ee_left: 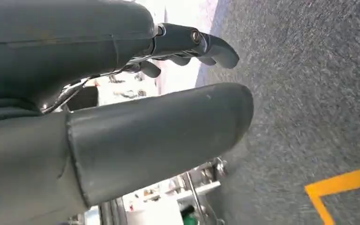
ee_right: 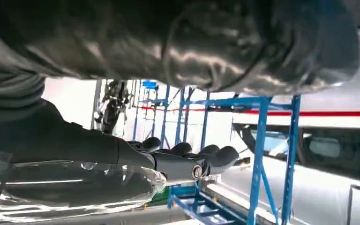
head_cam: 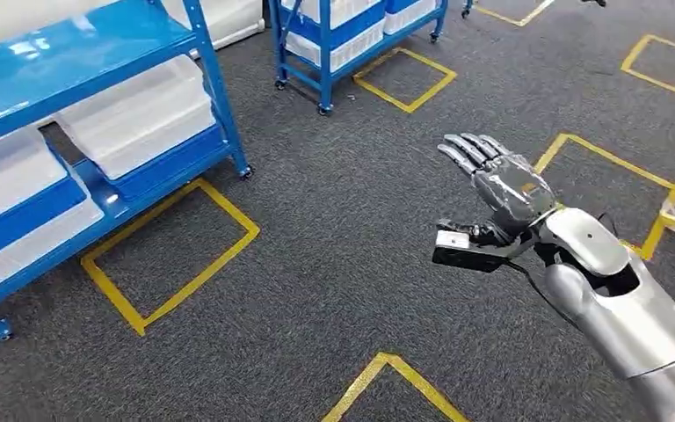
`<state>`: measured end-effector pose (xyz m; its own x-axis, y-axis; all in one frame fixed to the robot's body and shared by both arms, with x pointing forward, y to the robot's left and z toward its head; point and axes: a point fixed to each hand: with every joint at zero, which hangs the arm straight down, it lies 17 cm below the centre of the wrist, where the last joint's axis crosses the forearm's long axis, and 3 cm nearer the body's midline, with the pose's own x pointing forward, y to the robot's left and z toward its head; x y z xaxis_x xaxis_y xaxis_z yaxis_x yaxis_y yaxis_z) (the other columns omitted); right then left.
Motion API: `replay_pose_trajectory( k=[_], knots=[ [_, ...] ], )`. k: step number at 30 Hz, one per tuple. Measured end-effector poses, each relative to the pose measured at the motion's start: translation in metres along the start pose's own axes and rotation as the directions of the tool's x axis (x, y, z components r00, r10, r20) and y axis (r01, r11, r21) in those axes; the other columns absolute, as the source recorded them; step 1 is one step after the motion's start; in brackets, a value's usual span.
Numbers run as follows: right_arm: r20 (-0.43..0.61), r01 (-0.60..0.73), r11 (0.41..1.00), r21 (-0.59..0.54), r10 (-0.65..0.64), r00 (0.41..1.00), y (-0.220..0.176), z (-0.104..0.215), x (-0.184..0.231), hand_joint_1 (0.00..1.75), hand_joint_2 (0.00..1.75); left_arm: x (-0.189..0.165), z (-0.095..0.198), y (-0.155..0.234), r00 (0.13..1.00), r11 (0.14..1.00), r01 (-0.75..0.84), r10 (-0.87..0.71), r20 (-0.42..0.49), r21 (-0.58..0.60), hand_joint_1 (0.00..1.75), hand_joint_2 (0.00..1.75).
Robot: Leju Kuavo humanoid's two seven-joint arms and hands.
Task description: Take the parts from the cabinet and place them on the table.
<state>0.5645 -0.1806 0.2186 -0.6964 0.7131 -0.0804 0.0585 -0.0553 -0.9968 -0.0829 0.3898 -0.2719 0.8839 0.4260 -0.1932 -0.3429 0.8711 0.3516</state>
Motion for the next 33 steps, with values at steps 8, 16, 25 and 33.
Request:
replay_pose_trajectory(
  k=[8, 16, 25, 33],
  knots=[
    [-0.027, -0.001, 1.000, 0.010, 0.001, 1.000, 0.011, 0.009, -0.010, 0.00, 1.75, 0.002, 0.000, -0.002, 1.000, 1.000, -0.009, 0.009, 0.007, -0.008, 0.00, 0.00],
    [-0.068, 0.015, 0.995, 0.094, -0.009, 0.998, 0.058, 0.026, -0.017, 0.00, 1.75, 0.007, 0.003, -0.015, 0.999, 0.997, 0.000, 0.003, 0.041, -0.077, 0.00, 0.00],
    [-0.218, 0.154, 0.966, 0.210, -0.107, 0.970, 0.142, 0.086, -0.048, 0.00, 1.75, 0.003, 0.002, -0.013, 0.999, 0.997, 0.007, -0.003, 0.048, -0.077, 0.00, 0.00],
    [-0.446, 0.374, 0.867, 0.329, -0.207, 0.871, 0.256, 0.196, -0.048, 0.00, 1.75, 0.005, 0.003, -0.019, 0.998, 0.994, 0.009, -0.003, 0.059, -0.107, 0.00, 0.00]
  ],
)
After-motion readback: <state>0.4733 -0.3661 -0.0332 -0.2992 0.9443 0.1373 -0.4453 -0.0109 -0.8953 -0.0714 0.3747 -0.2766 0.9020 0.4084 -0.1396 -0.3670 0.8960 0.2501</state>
